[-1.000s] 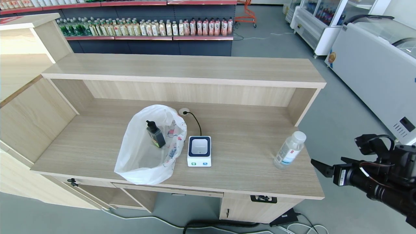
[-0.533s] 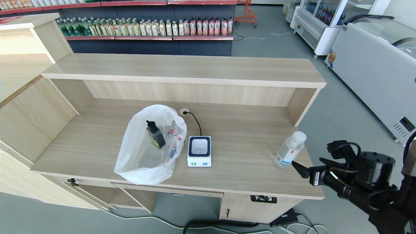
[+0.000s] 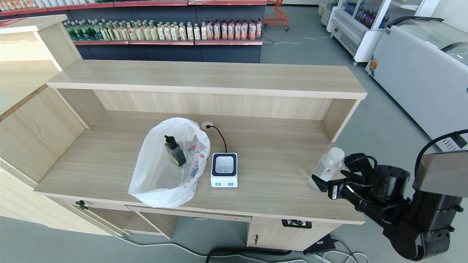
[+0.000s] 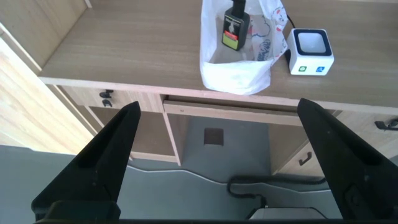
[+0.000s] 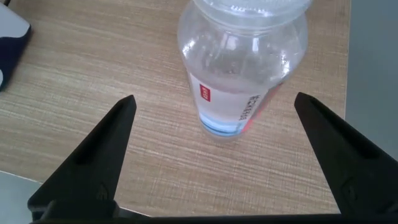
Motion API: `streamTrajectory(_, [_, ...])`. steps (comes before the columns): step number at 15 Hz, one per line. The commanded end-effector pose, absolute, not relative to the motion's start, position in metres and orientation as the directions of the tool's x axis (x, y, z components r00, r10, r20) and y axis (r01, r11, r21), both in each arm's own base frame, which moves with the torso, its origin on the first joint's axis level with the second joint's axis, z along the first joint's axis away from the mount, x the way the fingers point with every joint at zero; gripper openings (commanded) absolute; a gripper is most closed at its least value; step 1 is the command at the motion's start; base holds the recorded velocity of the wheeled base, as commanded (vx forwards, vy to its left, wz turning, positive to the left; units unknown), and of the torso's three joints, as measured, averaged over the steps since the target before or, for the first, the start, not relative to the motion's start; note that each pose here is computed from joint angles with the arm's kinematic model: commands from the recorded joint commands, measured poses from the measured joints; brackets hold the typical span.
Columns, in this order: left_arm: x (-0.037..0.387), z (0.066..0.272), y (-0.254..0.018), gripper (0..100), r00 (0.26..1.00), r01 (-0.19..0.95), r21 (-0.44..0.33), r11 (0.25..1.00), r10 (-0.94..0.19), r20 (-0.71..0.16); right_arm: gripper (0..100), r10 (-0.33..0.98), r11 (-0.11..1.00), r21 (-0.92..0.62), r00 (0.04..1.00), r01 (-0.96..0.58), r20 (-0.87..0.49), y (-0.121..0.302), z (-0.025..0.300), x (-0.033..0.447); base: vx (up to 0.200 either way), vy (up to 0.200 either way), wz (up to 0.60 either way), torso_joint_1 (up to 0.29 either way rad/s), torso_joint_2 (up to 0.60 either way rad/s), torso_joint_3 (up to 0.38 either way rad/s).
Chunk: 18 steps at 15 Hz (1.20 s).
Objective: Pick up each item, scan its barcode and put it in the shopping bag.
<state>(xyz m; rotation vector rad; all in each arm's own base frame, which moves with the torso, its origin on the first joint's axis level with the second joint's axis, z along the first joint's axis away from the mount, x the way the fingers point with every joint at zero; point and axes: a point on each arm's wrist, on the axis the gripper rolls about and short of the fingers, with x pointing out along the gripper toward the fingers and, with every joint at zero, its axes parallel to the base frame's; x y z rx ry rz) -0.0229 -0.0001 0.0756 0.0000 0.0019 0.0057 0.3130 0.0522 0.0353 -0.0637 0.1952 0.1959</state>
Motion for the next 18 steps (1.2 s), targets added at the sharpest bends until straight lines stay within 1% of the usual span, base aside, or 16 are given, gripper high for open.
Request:
streamTrajectory(1, [-0.023, 0.076, 0.000, 100, 1.000, -0.006, 0.000, 1.000, 0.006, -0.002, 100, 0.199, 0.976, -0.044, 0.960, -0.212, -0.197, 0.058, 0.029, 0.321, 0.000, 0.000, 0.00, 0.000, 0.00, 0.000])
streamTrajectory(4, [-0.023, 0.076, 0.000, 100, 1.000, -0.006, 0.000, 1.000, 0.006, -0.002, 100, 0.210, 0.974, -0.046, 0.960, -0.222, -0.187, 0.064, 0.024, 0.329, 0.000, 0.000, 0.00, 0.000, 0.00, 0.000])
streamTrajectory(6, [-0.023, 0.076, 0.000, 100, 1.000, -0.006, 0.000, 1.000, 0.006, -0.002, 100, 0.192, 0.977, -0.060, 0.967, -0.205, -0.165, 0.067, 0.022, 0.340, 0.000, 0.000, 0.00, 0.000, 0.00, 0.000])
streamTrajectory(12, [-0.023, 0.076, 0.000, 100, 1.000, -0.006, 0.000, 1.000, 0.006, -0.002, 100, 0.198, 0.977, -0.061, 0.973, -0.206, -0.115, 0.072, 0.024, 0.358, 0.000, 0.000, 0.00, 0.000, 0.00, 0.000])
streamTrajectory(18, [-0.023, 0.076, 0.000, 100, 1.000, -0.006, 0.000, 1.000, 0.006, -0.002, 100, 0.217, 0.972, -0.060, 0.967, -0.226, -0.132, 0.077, 0.017, 0.359, 0.000, 0.000, 0.00, 0.000, 0.00, 0.000])
